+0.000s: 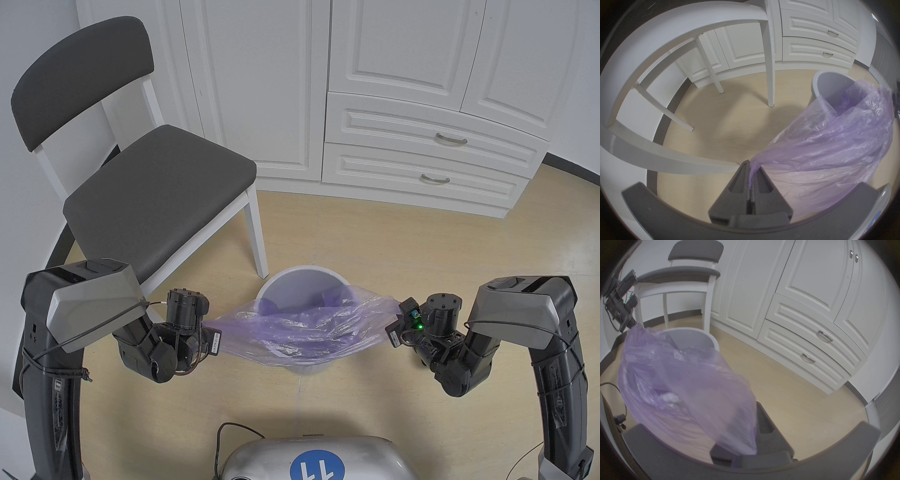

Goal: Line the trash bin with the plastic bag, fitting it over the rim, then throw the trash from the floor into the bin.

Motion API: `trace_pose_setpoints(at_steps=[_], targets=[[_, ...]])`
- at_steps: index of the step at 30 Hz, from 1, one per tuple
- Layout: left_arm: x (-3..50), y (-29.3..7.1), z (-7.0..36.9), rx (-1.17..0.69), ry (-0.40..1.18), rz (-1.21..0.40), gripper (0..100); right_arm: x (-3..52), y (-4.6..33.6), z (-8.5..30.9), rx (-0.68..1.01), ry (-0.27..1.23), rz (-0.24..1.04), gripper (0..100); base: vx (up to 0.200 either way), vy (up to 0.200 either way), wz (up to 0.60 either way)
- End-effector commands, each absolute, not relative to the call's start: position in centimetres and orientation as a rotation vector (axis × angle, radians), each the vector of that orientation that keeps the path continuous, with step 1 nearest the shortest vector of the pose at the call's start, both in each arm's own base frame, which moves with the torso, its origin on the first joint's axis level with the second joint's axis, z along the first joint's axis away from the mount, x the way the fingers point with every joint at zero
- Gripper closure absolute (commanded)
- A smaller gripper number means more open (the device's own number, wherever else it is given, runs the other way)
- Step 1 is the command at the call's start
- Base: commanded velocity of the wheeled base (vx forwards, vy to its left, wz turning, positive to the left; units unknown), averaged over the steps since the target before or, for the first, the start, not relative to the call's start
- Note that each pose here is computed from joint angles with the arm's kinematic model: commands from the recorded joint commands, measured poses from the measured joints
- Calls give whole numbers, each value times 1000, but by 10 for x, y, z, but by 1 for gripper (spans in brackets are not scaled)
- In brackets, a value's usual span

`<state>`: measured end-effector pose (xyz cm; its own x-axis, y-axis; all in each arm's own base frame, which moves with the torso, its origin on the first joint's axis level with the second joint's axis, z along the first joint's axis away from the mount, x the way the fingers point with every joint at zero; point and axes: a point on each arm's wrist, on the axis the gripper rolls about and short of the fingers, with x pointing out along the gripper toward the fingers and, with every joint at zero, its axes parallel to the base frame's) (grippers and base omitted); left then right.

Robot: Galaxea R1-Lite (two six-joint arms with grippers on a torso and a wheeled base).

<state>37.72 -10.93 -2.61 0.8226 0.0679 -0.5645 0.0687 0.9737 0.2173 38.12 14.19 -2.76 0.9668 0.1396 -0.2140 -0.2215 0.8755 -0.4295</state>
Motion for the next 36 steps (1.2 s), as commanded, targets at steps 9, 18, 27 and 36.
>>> trace_pose_setpoints(at_steps=[9,18,27,36], targets=[[365,-109,-35,278,644,-28,100,379,155,-42,-441,201,219,100,0,0,0],[367,-115,-31,254,588,-34,100,376,152,-38,-446,212,215,100,0,0,0],[361,-121,-31,241,589,-51,100,359,133,-13,-382,155,396,0,0,0,0],[359,-126,-28,209,533,-109,100,358,54,-14,-227,119,693,0,0,0,0]])
